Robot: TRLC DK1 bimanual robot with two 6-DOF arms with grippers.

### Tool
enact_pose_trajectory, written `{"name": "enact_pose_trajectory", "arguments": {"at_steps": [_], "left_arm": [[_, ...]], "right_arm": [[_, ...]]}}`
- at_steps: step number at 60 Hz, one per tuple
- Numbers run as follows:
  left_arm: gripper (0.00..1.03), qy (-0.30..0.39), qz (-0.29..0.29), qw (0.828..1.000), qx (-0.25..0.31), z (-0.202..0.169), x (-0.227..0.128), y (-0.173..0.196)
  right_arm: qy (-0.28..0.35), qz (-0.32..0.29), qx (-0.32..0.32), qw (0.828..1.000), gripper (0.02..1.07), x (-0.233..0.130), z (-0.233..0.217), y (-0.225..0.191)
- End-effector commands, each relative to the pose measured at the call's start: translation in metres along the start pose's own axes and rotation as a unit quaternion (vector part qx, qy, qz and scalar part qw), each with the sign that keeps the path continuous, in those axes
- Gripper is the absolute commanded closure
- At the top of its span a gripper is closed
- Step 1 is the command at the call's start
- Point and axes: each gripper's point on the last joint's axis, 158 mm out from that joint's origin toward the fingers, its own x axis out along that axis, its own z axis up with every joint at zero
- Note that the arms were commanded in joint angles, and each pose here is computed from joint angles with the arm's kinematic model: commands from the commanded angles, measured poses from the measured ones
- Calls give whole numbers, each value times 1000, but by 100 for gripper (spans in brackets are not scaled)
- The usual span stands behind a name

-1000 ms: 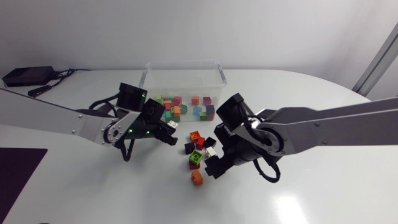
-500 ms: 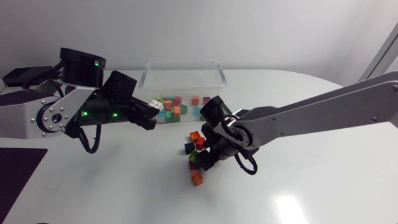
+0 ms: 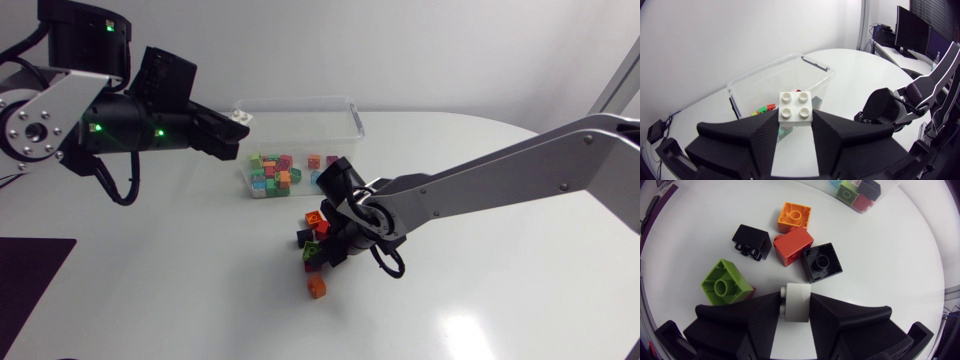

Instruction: Place the duplo bricks in the container

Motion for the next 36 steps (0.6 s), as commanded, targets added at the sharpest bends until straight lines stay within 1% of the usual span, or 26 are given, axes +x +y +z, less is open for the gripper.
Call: {"name": "enact_pose_trajectory", "arguments": {"at_steps": [1, 8, 10, 19, 36], "left_arm": [[93, -28, 0, 1000, 0, 26, -11, 2], [93, -39, 1, 999, -2, 39, -13, 3], [93, -40, 1, 999, -4, 40, -11, 4], [93, -48, 3, 999, -10, 51, 0, 10], [93, -45, 6, 999, -28, 65, 47, 29]], "right_arm": [[1, -7, 10, 1000, 75, -3, -6, -6], [-8, -9, 4, 1000, 77, -13, -6, -8], [-13, -9, 1, 1000, 80, -18, -5, -9], [-36, -8, 1, 999, 80, -42, 1, -14], [-86, -6, 4, 996, 80, -108, 24, -25]]}}
